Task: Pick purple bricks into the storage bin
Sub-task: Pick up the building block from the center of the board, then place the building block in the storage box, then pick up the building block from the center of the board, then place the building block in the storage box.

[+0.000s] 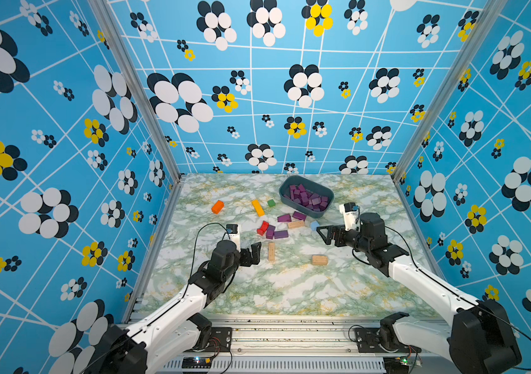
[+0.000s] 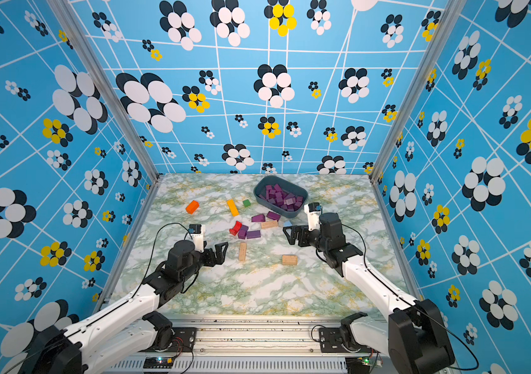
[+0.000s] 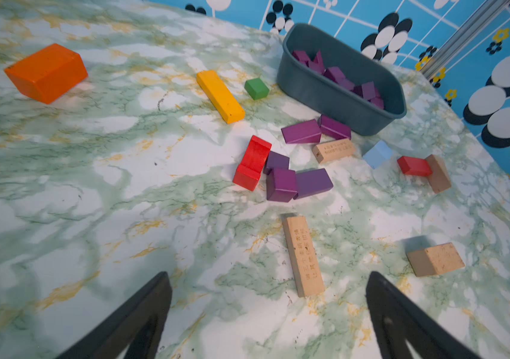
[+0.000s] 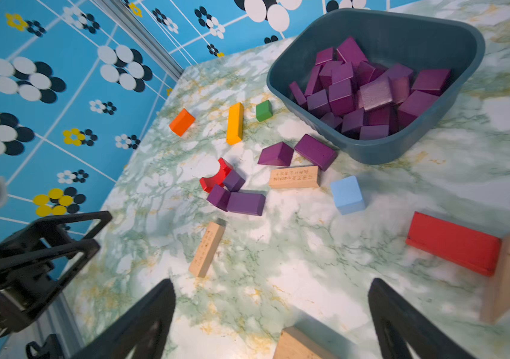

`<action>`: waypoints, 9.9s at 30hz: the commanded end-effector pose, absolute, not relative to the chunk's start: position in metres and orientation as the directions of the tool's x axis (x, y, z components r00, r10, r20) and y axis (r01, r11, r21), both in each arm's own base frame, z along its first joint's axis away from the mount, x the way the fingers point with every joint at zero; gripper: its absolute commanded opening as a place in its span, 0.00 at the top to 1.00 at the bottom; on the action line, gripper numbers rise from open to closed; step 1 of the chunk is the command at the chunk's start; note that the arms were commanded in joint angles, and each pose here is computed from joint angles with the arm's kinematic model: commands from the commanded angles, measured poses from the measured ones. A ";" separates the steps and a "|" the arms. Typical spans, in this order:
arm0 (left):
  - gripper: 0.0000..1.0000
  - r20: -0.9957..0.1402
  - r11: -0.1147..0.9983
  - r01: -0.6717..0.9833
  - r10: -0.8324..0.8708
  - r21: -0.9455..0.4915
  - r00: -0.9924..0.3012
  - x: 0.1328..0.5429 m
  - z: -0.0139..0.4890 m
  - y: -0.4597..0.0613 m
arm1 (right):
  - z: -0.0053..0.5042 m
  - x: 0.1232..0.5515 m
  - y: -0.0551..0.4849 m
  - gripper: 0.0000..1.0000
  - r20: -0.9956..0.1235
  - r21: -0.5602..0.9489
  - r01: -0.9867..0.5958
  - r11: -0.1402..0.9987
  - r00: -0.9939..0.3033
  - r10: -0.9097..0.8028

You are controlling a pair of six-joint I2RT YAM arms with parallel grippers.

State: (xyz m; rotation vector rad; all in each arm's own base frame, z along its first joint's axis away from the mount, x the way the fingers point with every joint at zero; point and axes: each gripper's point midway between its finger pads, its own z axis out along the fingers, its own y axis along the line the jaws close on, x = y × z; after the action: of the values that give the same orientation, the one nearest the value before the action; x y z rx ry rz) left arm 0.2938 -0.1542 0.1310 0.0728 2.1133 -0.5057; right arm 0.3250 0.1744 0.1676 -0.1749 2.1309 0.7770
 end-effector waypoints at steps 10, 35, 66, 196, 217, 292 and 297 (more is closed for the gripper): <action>0.02 -0.700 0.907 0.301 0.009 -0.295 -0.715 0.342 0.113 -0.204 | 0.156 0.311 0.205 0.01 -0.765 0.590 -0.490 0.641 -0.595 0.249; 0.41 -0.508 0.941 0.337 0.288 -0.006 -0.812 0.377 0.053 -0.226 | 0.129 0.315 0.202 0.01 -0.731 0.616 -0.431 0.660 -0.625 0.274; 0.56 -0.482 0.942 0.325 0.322 0.081 -0.815 0.405 0.041 -0.218 | 0.117 0.320 0.201 0.01 -0.704 0.621 -0.386 0.683 -0.658 0.268; 0.01 -0.951 0.856 0.478 -0.049 -0.198 -0.306 0.281 0.147 -0.174 | 0.085 0.365 0.276 0.21 -0.578 -0.142 -0.777 0.613 -0.438 -0.689; 0.00 -0.947 0.856 0.465 -0.081 -0.226 -0.311 0.284 0.138 -0.174 | 0.051 0.392 0.315 0.24 -0.487 -0.116 -0.884 0.453 -0.347 -0.802; 0.00 -0.930 0.908 0.362 -0.074 -0.212 -0.359 0.293 0.125 -0.159 | 0.156 0.568 0.203 0.75 -0.728 0.279 -0.310 0.909 -0.686 -0.010; 0.00 -0.927 0.899 0.384 -0.058 -0.210 -0.371 0.293 0.122 -0.165 | 0.161 0.574 0.199 0.35 -0.732 0.260 -0.291 0.921 -0.681 -0.008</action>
State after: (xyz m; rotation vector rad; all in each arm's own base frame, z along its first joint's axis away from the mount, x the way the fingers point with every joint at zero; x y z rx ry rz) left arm 0.2875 -0.1621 0.1166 0.2421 1.9039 -0.4653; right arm 0.5754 0.1989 0.1663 -0.2360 2.2460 0.4841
